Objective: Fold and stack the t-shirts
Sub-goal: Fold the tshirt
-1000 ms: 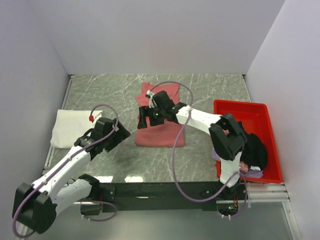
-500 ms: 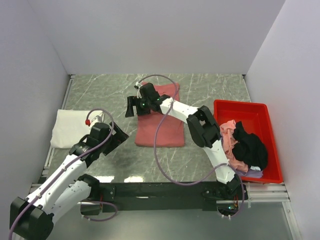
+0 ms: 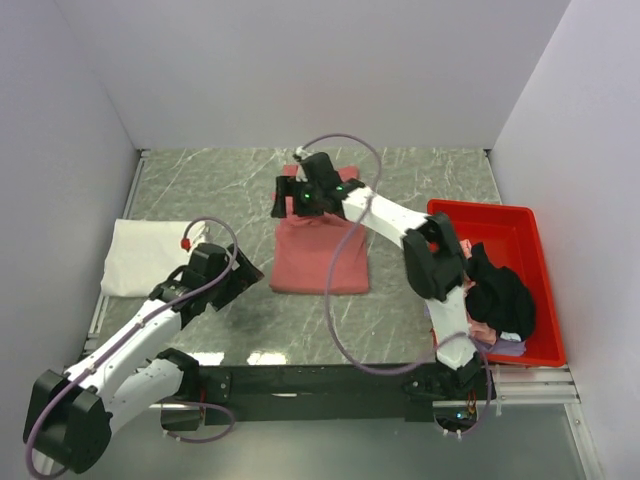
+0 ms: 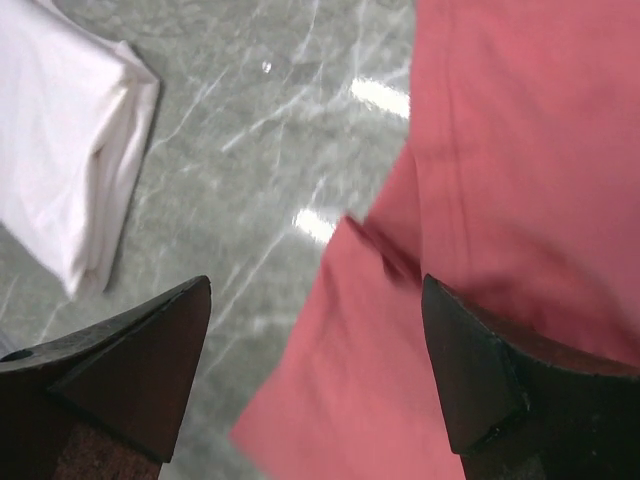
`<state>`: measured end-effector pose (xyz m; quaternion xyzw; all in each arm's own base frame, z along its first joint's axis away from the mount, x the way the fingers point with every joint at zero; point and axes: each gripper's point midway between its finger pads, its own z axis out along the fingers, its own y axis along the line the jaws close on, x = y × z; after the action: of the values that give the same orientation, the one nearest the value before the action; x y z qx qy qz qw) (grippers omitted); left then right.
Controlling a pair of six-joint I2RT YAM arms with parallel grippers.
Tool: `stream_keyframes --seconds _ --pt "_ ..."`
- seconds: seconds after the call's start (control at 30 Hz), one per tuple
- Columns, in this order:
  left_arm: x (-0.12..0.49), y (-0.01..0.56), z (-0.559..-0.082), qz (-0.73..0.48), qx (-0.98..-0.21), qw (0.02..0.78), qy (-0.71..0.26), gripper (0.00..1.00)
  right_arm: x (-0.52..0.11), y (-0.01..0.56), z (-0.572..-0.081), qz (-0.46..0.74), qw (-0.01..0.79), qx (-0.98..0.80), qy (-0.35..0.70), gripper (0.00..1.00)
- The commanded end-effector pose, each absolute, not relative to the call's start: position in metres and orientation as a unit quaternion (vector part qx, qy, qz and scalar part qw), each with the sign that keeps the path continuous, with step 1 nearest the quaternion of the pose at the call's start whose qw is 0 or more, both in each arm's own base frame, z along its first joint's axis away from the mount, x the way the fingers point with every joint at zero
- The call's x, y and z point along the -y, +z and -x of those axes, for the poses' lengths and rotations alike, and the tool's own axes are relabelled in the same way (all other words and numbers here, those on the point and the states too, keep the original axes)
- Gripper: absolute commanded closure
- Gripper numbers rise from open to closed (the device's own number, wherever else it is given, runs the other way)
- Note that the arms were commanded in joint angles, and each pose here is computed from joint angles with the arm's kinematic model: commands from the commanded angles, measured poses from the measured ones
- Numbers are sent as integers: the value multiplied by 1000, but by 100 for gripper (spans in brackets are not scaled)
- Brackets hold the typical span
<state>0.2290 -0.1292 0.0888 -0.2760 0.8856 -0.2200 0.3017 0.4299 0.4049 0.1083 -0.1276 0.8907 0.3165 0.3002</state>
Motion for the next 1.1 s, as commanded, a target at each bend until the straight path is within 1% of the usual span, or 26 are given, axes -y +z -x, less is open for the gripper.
stream_keyframes --seconds 0.0,0.03,0.1,0.13,0.2,0.33,0.37,0.4,0.43,0.53,0.6,0.77,0.9,0.97,1.0,1.07 --pt "146 90 -242 250 -882 307 -254 1 -369 199 -427 88 410 -853 311 8" --pt "149 90 -243 246 -883 305 -260 1 -347 201 -414 72 419 -855 296 8" --pt "155 81 -245 239 -890 289 -261 1 -324 205 -405 36 437 -852 287 8" --pt "158 82 -249 237 -888 290 -267 2 -306 201 -388 28 436 -855 281 7" --pt "167 75 -249 226 -893 273 -276 6 -281 199 -379 -1 448 -853 267 7" --pt "171 67 -256 225 -896 269 -274 16 -238 168 -334 -31 426 -868 254 7" --pt "173 67 -259 223 -895 271 -275 20 -232 163 -326 -31 421 -871 250 7" --pt "173 62 -259 224 -898 265 -270 21 -227 159 -320 -34 417 -874 246 7" --pt "173 62 -261 224 -898 267 -268 25 -220 155 -312 -35 414 -876 244 7" --pt "174 55 -262 225 -903 256 -261 32 -207 141 -295 -40 396 -887 235 7" --pt "178 54 -262 223 -901 254 -273 33 -201 137 -290 -46 395 -888 230 7" --pt "185 40 -256 214 -908 227 -278 40 -188 120 -280 -60 380 -897 216 7" --pt "188 34 -258 213 -911 221 -274 52 -188 107 -270 -57 358 -906 220 8" --pt "188 29 -258 212 -914 216 -270 65 -188 103 -267 -56 351 -908 222 9" --pt "189 28 -258 212 -915 214 -268 73 -188 101 -266 -59 346 -909 222 9" --pt "190 24 -257 210 -918 208 -265 79 -191 97 -261 -55 333 -913 230 11"
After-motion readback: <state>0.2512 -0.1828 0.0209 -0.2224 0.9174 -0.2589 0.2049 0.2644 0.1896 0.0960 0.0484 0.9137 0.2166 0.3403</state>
